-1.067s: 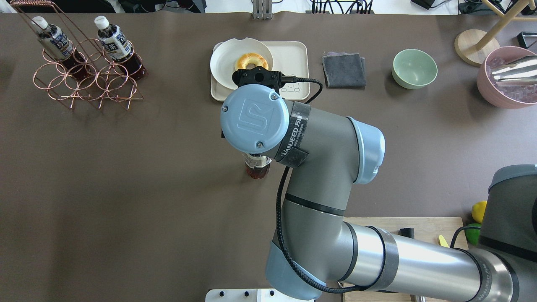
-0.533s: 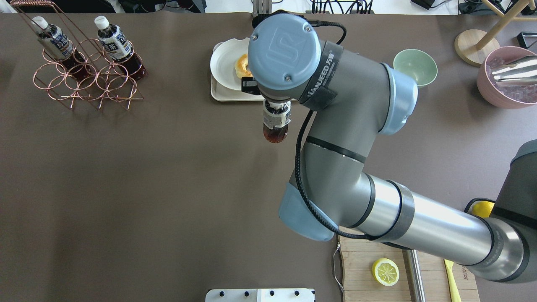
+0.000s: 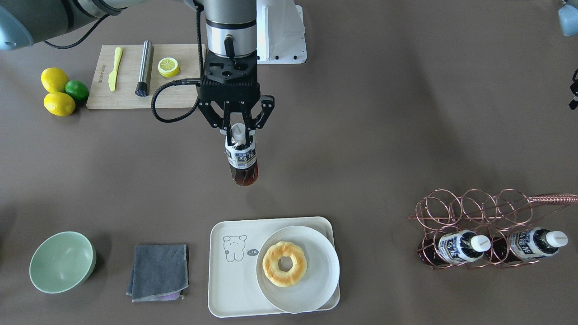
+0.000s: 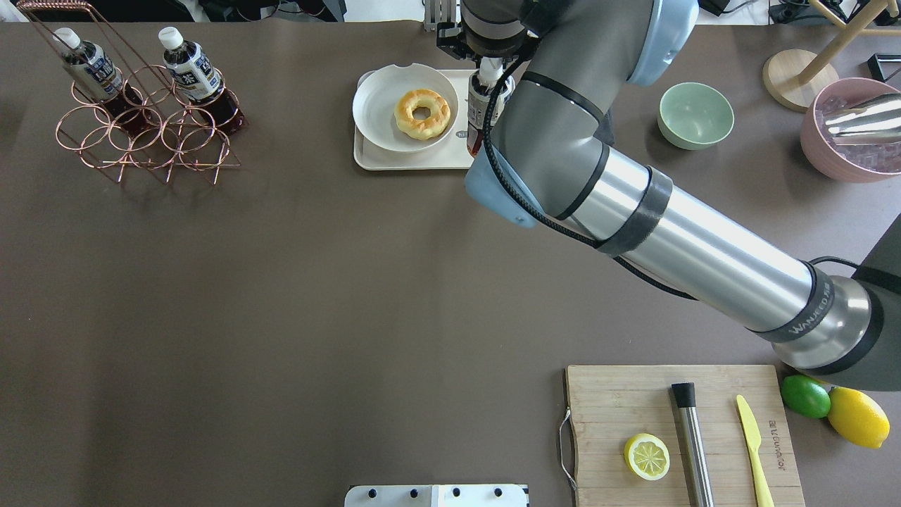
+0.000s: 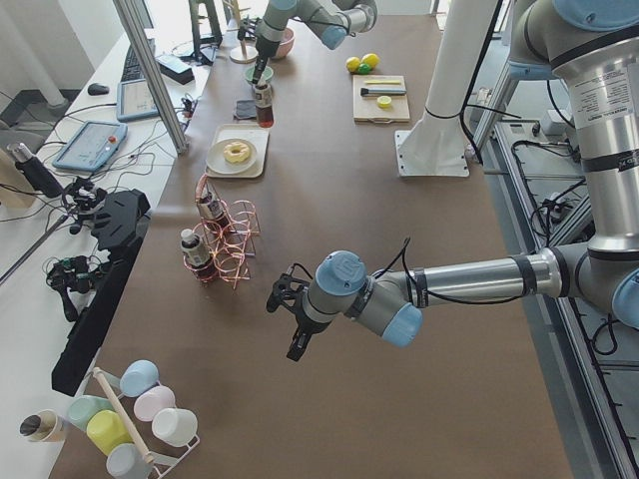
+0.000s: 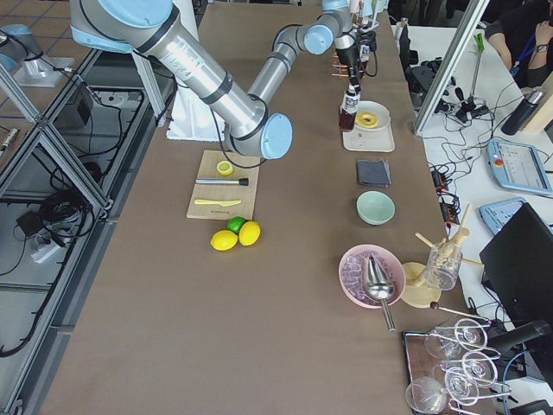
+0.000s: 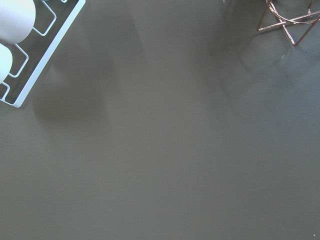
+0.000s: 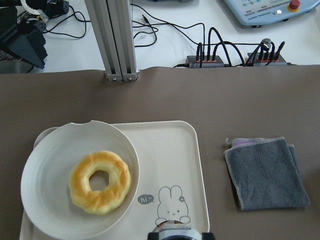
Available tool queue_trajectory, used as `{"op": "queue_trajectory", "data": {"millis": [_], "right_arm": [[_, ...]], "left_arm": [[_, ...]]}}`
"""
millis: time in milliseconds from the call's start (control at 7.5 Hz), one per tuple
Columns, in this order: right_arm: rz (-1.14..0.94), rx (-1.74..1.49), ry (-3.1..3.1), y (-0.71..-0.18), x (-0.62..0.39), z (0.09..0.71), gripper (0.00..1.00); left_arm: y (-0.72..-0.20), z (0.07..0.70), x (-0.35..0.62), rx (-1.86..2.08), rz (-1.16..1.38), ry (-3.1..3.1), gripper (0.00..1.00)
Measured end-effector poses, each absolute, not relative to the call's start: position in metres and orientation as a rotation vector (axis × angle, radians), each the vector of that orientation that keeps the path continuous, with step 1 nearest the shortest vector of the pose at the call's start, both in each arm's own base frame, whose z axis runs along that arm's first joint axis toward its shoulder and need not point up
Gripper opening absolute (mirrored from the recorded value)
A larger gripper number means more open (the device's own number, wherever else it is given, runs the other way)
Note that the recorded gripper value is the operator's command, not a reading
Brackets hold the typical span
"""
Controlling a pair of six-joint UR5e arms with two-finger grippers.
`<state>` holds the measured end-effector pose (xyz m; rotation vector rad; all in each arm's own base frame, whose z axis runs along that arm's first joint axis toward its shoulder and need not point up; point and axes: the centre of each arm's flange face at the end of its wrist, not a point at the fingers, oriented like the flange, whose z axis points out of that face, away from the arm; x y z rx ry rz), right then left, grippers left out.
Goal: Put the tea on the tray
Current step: 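Lift the bottle with the right gripper and carry it onto the tray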
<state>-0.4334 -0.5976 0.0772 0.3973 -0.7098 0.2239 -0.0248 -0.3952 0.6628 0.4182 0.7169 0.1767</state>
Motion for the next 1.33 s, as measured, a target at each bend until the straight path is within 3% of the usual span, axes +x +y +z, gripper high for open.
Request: {"op": "queue_trajectory", "data": {"millis": [400, 1333], "right_arm": [[0.229, 0.388, -0.695, -0.680, -0.446, 0.114, 0.00], [0.212, 0.356, -0.727, -0.686, -0.457, 0.131, 0.00]], "left_arm": [[-0.397, 0.656, -0.026, 0.430, 0.175, 0.716, 1.00], [-0.398, 0.652, -0.026, 0.441, 0.180, 0.713, 1.00]]}}
